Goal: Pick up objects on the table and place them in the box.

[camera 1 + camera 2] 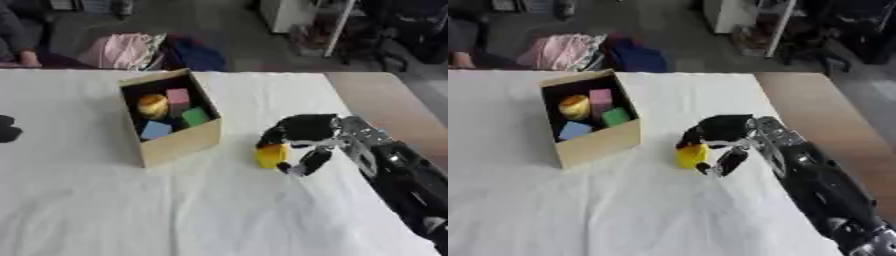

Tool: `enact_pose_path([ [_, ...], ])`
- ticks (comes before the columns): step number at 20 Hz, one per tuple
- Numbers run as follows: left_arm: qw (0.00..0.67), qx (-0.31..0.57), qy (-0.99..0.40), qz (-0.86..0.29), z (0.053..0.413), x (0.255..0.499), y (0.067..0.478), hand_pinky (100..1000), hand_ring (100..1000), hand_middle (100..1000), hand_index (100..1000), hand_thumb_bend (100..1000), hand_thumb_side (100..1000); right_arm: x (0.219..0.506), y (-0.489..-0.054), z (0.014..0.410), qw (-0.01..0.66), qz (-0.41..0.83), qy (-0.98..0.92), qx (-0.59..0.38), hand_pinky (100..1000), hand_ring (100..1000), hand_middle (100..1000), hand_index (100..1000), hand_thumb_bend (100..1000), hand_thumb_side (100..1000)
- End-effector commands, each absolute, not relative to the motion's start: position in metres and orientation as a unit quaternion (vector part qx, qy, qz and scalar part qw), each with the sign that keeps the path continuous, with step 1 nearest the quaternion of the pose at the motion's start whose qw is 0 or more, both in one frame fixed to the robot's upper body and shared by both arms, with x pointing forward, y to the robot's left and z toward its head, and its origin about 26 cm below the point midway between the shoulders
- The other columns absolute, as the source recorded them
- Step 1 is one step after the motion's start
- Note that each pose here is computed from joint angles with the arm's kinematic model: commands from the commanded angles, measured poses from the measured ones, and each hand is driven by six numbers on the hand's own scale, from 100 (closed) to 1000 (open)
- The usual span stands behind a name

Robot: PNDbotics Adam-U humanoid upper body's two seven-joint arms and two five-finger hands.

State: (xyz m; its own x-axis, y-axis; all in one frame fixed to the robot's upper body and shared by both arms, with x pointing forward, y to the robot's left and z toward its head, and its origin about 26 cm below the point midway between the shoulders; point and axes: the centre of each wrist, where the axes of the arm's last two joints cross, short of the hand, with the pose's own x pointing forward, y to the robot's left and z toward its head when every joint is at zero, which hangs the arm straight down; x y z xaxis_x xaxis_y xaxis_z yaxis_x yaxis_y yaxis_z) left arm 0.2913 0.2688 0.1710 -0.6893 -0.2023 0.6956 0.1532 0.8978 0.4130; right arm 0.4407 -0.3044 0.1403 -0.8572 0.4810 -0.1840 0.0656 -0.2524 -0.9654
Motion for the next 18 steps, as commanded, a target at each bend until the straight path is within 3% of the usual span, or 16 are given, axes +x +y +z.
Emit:
enact_pose_path([
  [1,0.379,0.021,-0.896,-0.228,0.18,0.29,0.27,781,720,694,878,100,570,0.443,-0.303,0.178,0.097,0.719,-0.64,-0.254,796,660,480,677,100,309],
  [6,0.376,0.016,-0.897,-0.232,0.181,0.29,0.269,781,720,694,878,100,569,0.449,-0.292,0.219,0.076,0.678,-0.676,-0.279,802,660,478,680,100,289],
  [13,0.365,-0.011,-0.898,-0.246,0.186,0.293,0.258,781,720,694,877,100,572,0.469,-0.275,0.233,0.125,0.63,-0.701,-0.31,800,669,512,745,100,254],
  [15,0.361,-0.02,-0.898,-0.25,0.188,0.294,0.255,781,720,694,877,100,572,0.475,-0.268,0.227,0.142,0.621,-0.701,-0.32,804,692,567,819,100,249],
  [18,0.356,-0.029,-0.898,-0.255,0.191,0.295,0.251,781,719,694,877,100,571,0.481,-0.258,0.218,0.154,0.616,-0.697,-0.334,827,775,773,991,100,256],
])
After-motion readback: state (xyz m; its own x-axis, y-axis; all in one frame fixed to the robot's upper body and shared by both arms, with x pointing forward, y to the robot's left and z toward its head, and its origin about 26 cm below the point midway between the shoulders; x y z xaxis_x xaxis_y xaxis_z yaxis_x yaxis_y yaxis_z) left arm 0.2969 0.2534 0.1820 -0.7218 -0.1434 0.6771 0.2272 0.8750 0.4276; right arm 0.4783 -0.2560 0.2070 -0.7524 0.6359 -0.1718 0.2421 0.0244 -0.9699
